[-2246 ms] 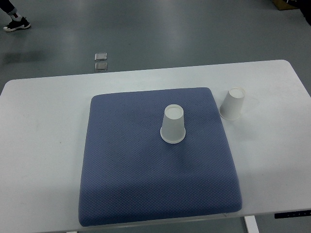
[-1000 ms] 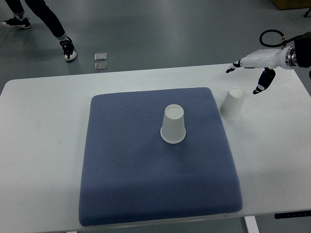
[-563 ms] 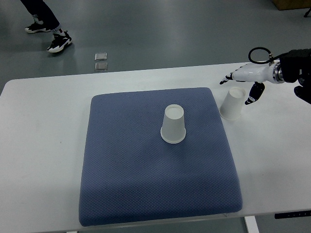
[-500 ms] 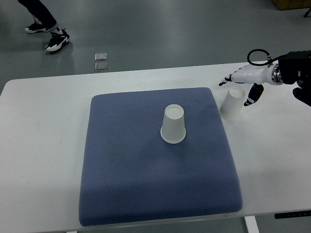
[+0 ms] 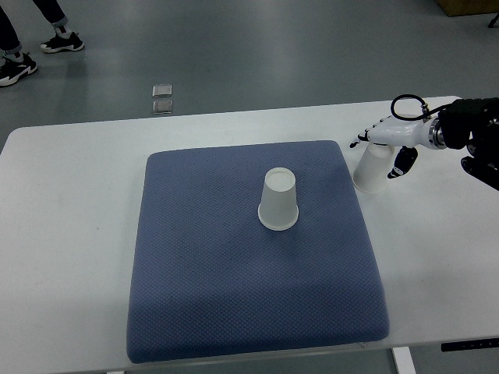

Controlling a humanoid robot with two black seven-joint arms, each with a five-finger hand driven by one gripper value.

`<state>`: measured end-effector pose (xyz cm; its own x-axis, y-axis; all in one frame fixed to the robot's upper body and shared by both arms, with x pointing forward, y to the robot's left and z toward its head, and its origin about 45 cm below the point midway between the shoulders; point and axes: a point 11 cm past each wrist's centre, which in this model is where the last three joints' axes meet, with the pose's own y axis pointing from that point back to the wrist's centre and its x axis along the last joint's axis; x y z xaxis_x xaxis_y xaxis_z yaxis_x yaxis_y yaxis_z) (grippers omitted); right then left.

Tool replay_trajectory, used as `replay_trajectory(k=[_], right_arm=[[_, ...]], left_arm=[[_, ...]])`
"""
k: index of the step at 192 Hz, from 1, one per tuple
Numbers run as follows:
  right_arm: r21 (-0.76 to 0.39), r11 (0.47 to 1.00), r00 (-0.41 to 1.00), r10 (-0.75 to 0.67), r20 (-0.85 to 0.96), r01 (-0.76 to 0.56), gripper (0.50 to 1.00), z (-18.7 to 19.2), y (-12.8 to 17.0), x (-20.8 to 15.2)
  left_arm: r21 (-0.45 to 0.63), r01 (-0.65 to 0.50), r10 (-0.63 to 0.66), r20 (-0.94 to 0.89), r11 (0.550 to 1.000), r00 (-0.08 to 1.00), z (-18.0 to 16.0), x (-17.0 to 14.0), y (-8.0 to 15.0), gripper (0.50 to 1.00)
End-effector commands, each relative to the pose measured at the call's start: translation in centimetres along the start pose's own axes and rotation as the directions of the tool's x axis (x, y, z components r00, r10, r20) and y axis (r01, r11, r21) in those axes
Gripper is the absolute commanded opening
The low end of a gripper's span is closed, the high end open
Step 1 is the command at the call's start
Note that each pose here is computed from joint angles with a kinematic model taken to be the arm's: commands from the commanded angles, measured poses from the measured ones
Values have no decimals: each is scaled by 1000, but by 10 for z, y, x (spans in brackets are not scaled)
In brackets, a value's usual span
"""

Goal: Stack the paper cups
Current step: 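Close the right hand fingers around the white cup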

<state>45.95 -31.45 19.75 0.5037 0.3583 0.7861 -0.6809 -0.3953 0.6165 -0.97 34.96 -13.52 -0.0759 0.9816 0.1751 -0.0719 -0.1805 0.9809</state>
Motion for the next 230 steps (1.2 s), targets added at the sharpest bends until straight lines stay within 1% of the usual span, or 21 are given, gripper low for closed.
replay_trajectory(k=[1,7,40,51,60,67,76,81,93,94,101,104,107,108,109,112,113,114,120,193,230], right_arm=[[5,1000,1000,-2,0,2,848,-3,-3,-3],[3,1000,1000,-1,0,1,838,-2,-3,-4],[10,1000,1000,-5,3,5,825,-7,-8,-10],[15,1000,1000,-7,2,7,799,-9,-10,-11],[15,1000,1000,-7,1,7,789,-9,-10,-11],[15,1000,1000,-7,1,7,764,-9,-10,-11],[15,1000,1000,-7,0,7,754,-10,-11,-11],[13,1000,1000,-8,-1,8,721,-9,-11,-11],[13,1000,1000,-11,-2,11,680,-9,-11,-12],[13,1000,1000,-11,-3,11,668,-9,-11,-11],[15,1000,1000,-15,-5,15,637,-10,-11,-12],[14,1000,1000,-20,-8,20,611,-10,-11,-14],[14,1000,1000,-21,-11,21,599,-10,-11,-14],[14,1000,1000,-24,-12,24,582,-10,-11,-15],[14,1000,1000,-24,-12,24,582,-10,-11,-15],[14,1000,1000,-28,-15,28,552,-10,-11,-16],[14,1000,1000,-28,-15,28,552,-10,-11,-16],[14,999,999,-29,-16,29,535,-10,-11,-16],[14,999,999,-30,-18,31,500,-9,-11,-16],[9,1000,1000,-12,-25,12,500,-7,-9,-8],[17,1000,999,15,-44,-15,500,-6,-6,13]], left_arm=[[0,0,0,0,1000,1000,0,0,0,1000],[0,0,0,0,1000,1000,0,0,0,1000],[0,0,0,0,1000,1000,0,0,0,1000],[0,0,0,0,1000,1000,0,0,0,1000],[0,0,0,0,1000,1000,0,0,0,1000],[0,0,0,0,1000,1000,0,0,0,1000],[0,0,0,0,1000,1000,0,0,0,1000],[0,0,0,0,1000,1000,0,0,0,1000],[0,0,0,0,1000,1000,0,0,0,1000],[0,0,0,0,1000,1000,0,0,0,1000],[0,0,0,0,1000,1000,0,0,0,1000],[0,0,0,0,1000,1000,0,0,0,1000],[0,0,0,0,1000,1000,0,0,0,1000],[0,0,0,0,1000,1000,0,0,0,1000],[0,0,0,0,1000,1000,0,0,0,1000],[0,0,0,0,1000,1000,0,0,0,1000],[0,0,0,0,1000,1000,0,0,0,1000],[0,0,0,0,1000,1000,0,0,0,1000],[0,0,0,0,1000,1000,0,0,0,1000],[0,0,0,0,1000,1000,0,0,0,1000],[0,0,0,0,1000,1000,0,0,0,1000]])
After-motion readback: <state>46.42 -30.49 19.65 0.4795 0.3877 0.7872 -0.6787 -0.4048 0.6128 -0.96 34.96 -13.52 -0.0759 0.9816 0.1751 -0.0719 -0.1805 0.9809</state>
